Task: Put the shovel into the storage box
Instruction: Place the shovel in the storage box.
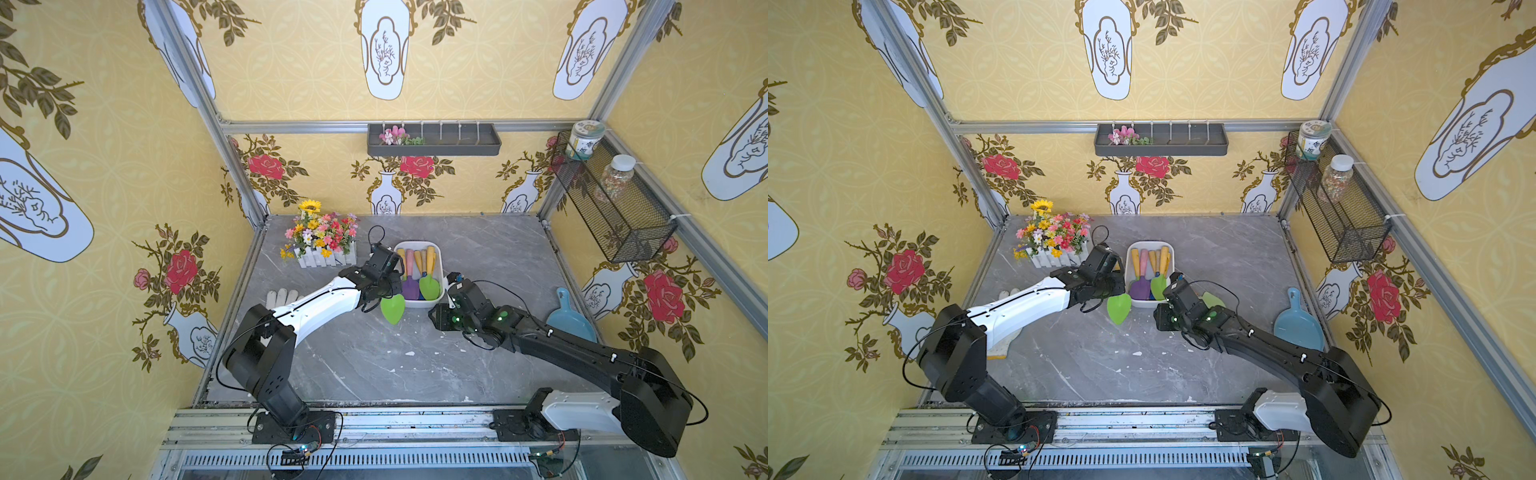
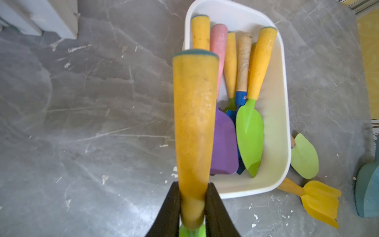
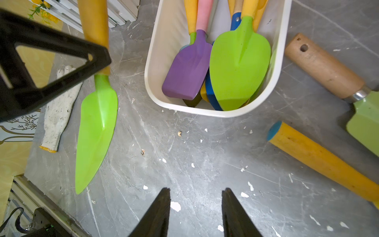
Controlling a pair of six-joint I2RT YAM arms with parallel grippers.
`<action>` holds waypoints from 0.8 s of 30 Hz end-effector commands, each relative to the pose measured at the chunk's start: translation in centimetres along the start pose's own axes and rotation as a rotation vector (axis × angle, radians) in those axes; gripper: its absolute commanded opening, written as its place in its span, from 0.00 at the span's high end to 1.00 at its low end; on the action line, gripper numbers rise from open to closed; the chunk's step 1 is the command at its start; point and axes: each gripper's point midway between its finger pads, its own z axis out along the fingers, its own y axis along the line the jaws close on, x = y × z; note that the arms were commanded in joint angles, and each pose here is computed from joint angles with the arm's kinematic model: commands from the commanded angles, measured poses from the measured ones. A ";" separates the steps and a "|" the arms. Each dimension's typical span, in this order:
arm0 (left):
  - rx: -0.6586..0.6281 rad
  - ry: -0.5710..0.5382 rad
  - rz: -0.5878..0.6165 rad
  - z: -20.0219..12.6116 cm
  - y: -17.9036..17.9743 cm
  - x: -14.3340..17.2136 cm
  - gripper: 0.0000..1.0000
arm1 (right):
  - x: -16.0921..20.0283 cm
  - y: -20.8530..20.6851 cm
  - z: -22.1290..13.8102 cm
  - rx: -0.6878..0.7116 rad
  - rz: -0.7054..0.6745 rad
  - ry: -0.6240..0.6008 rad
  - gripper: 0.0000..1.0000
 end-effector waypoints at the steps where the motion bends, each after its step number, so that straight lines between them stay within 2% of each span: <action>1: 0.007 -0.002 0.046 1.1 -1.1 -1.0 0.95 | -0.2 -0.2 -0.2 0.002 0.015 -0.021 0.55; 12: 0.013 -0.057 0.099 5.6 -3.5 -4.9 0.95 | 0.4 -0.9 -0.9 0.015 0.027 -0.023 0.55; 24: -0.022 -0.097 0.149 9.2 -3.7 -6.3 0.94 | 0.8 -1.2 -0.8 0.022 0.035 -0.014 0.55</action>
